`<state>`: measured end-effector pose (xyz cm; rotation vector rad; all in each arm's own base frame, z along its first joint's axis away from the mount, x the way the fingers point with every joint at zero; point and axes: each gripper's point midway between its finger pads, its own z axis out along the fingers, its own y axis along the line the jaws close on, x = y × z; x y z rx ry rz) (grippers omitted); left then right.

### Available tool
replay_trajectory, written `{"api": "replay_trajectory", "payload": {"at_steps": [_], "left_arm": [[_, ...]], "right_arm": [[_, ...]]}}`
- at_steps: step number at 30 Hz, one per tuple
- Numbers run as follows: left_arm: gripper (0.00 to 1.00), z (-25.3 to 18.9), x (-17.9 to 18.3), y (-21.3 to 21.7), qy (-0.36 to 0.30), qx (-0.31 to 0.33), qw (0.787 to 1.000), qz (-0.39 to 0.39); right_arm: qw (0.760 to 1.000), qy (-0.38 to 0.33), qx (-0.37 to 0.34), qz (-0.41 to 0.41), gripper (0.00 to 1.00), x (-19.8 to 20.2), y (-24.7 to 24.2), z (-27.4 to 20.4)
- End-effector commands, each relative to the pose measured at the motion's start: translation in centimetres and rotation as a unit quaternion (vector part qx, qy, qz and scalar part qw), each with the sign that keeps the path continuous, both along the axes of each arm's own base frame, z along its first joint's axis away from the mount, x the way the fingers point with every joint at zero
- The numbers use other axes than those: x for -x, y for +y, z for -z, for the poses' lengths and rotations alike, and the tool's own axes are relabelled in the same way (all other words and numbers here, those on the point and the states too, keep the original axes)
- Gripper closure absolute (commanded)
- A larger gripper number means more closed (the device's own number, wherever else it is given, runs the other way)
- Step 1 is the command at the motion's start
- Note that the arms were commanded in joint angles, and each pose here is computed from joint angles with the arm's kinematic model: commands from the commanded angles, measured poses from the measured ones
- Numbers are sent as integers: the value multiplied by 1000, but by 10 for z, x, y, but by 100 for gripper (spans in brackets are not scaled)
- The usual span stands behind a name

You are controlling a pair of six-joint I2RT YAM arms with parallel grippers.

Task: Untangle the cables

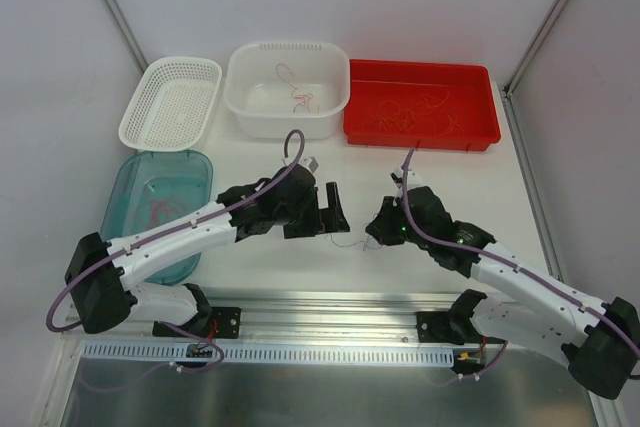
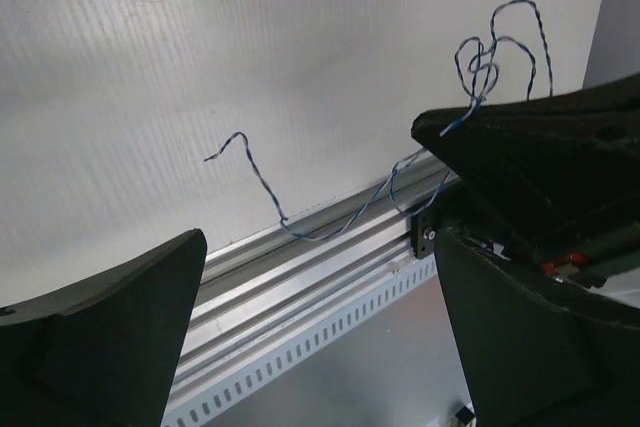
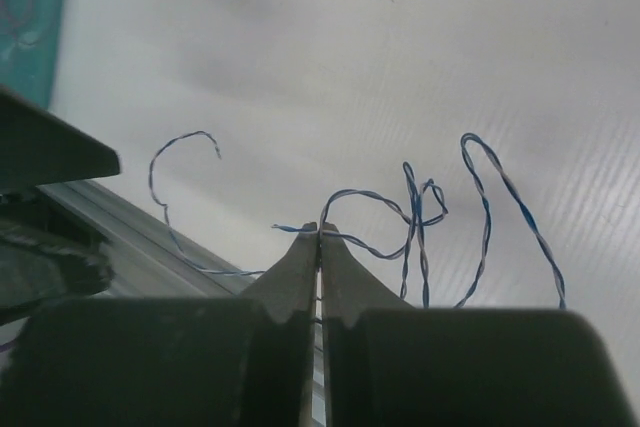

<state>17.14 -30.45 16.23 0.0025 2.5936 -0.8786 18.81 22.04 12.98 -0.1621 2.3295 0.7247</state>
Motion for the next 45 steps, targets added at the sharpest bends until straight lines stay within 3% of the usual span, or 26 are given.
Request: {"api": "replay_trajectory", "payload": {"at_steps": [1,10,13,17,19,29,40,44,45], "left_arm": [[1,-12,-10,-18,-3,37,999,-36],[2,-3,-8,-30,9,50,998,-43],[10,2,-7,-31,17,48,998,-48],[32,2,-8,-33,13,49,998,-44],[35,0,-8,-34,9,50,998,-41],[34,-16,-10,-35,-34,79,996,-21],[36,-7,-5,-48,-7,86,996,-1],[44,-7,-3,-46,-9,86,996,5],[52,-7,-3,-46,-10,85,996,6]], "right_arm": [[997,-41,-61,-12,99,-3,18,-37],[995,-50,-81,-31,99,3,32,-45],[995,-50,-80,-38,99,5,35,-46],[994,-53,-71,-65,99,11,44,-45],[992,-51,-68,-92,99,17,50,-44],[979,-56,-64,-187,99,43,75,-38],[959,-98,-73,-255,99,57,90,-53],[961,-102,-65,-249,99,55,86,-52],[960,-106,-66,-251,99,55,86,-53]]}}
